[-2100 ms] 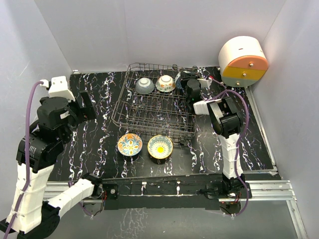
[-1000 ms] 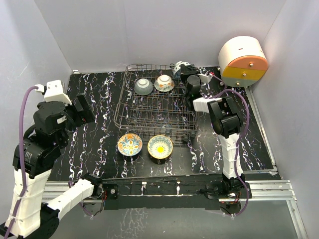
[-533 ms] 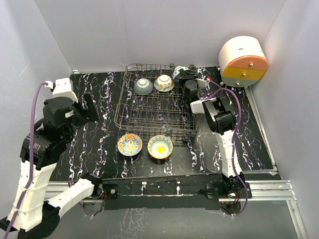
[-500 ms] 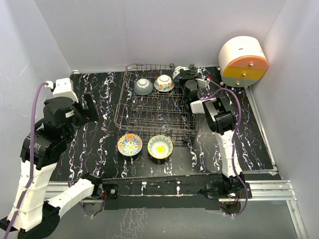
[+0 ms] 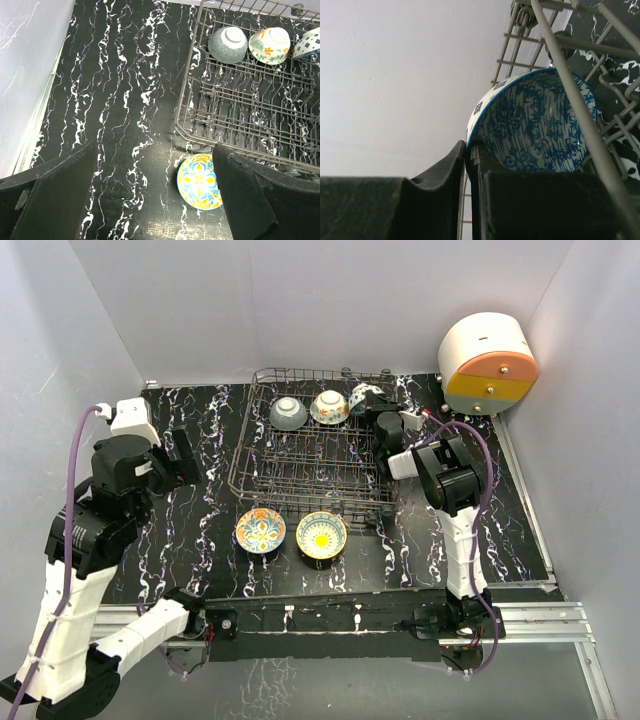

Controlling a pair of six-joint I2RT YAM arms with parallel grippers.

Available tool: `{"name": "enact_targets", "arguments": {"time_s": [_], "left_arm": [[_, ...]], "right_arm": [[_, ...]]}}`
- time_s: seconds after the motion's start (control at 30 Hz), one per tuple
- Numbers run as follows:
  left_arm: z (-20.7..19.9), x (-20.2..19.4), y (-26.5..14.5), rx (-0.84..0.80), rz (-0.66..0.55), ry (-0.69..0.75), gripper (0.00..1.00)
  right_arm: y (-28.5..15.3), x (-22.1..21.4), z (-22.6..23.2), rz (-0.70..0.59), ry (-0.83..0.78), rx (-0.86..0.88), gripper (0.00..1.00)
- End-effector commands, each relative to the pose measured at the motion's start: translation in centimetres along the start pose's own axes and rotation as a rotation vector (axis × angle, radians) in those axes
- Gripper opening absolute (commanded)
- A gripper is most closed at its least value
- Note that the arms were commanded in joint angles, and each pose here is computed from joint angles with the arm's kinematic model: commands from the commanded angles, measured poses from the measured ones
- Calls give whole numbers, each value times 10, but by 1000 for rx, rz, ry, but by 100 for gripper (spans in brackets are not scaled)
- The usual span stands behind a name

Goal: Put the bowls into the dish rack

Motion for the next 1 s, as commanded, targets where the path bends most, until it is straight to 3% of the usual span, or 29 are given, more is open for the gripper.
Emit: {"name": "enact_targets", "arguments": {"time_s": [0.0,0.47,0.73,0.97], "left_arm": [[-2,2,-3,-25,-16,-19,96],[3,1,-16,-45,-19,-65,95],[7,-1,-22,-49,-18,-61,95],[9,2,-23,-43,-29,-43,95]], "right_arm": [[-18,-3,-12,34,66,-52,8],[-51,-10,-25,114,86,-218,8],[-45,8,24,-13,106,84,8],[-14,13,51,-105,54,116,8]]}}
Point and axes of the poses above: each gripper's point midway between its finger pads, its own y axis out along the fingers, its own z axis along the line the jaws close on, x = y × z, the point moved 4 cm from there along -y, back along the fingers, and after that the axes turned 15 degrees about -y, right-handed, at the moved point
